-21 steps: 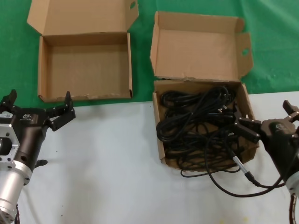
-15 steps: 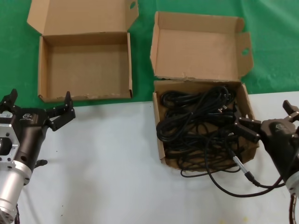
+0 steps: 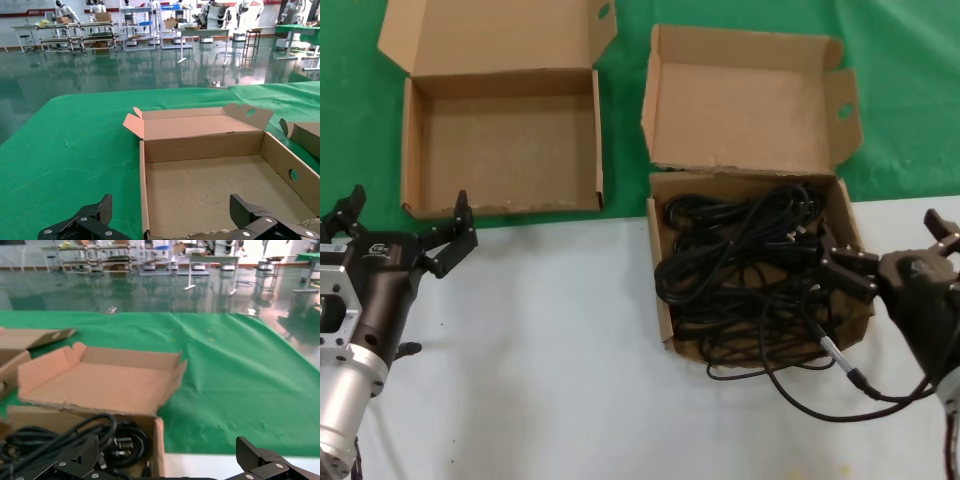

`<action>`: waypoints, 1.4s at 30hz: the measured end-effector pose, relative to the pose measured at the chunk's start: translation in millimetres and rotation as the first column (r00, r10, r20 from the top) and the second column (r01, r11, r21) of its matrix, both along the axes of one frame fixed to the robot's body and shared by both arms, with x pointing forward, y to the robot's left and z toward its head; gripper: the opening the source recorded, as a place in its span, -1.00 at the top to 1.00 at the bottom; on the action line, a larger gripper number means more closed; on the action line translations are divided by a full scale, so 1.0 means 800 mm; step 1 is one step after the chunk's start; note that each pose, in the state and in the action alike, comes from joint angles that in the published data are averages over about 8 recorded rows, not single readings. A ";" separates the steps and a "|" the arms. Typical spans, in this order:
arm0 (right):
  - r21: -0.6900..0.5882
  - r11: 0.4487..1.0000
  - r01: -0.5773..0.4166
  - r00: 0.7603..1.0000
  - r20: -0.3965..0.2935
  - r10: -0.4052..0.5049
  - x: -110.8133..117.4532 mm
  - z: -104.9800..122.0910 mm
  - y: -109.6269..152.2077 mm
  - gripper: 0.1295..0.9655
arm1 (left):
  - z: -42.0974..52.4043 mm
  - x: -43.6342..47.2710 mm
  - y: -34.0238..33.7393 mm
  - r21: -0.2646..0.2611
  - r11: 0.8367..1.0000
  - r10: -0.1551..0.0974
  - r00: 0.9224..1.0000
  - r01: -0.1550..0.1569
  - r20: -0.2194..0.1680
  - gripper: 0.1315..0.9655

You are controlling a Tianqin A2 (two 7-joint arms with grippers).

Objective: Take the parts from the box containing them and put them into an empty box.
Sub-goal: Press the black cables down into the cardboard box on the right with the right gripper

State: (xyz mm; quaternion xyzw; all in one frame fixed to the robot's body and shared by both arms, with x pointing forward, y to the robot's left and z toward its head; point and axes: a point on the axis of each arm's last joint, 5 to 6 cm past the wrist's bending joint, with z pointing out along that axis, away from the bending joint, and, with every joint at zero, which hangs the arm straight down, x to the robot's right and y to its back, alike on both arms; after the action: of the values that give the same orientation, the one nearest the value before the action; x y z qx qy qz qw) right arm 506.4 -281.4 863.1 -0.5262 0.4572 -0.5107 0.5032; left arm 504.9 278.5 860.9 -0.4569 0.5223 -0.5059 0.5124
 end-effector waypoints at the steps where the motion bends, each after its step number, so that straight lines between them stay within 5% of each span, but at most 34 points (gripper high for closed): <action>1: -0.007 1.000 -0.012 1.000 0.004 0.012 0.000 0.004 -0.001 -1.00 | 0.000 0.000 0.0000 0.000 1.000 0.000 1.000 0.000 0.000 -0.77; 7: -0.166 0.973 -0.158 0.985 0.046 0.168 -0.001 0.043 -0.011 -1.00 | 0.000 0.000 0.0000 0.000 1.000 0.000 1.000 0.000 0.000 -0.58; 11: -0.364 0.891 -0.272 0.949 0.052 0.311 0.004 0.081 -0.021 -1.00 | 0.000 0.000 0.0000 0.000 1.000 0.000 1.000 0.000 0.000 -0.39; 21: -0.753 0.483 -0.447 0.814 -0.118 0.570 0.019 0.169 -0.032 -1.00 | 0.000 0.000 0.0000 0.000 1.000 0.000 1.000 0.000 0.000 0.16; 32: -0.892 -0.066 -0.448 0.702 -0.396 0.592 0.064 0.212 -0.022 -1.00 | 0.000 0.000 0.0000 0.000 1.000 0.000 1.000 0.000 0.000 0.63; 36: -0.880 -0.169 -0.443 0.686 -0.454 0.568 0.080 0.214 -0.012 -1.00 | 0.000 0.000 0.0000 0.000 1.000 0.000 1.000 0.000 0.000 0.76; 42: -0.864 -0.235 -0.445 0.674 -0.496 0.547 0.105 0.213 0.005 -0.99 | 0.000 0.000 0.0000 0.000 1.000 0.000 1.000 0.000 0.000 0.88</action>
State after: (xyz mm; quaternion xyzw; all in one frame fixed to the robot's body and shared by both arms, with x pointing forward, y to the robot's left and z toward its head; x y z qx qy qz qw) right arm 590.4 -277.3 1033.6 -0.8291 -0.2931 -0.4416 0.1780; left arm 504.9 278.5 860.9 -0.4569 0.5223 -0.5059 0.5124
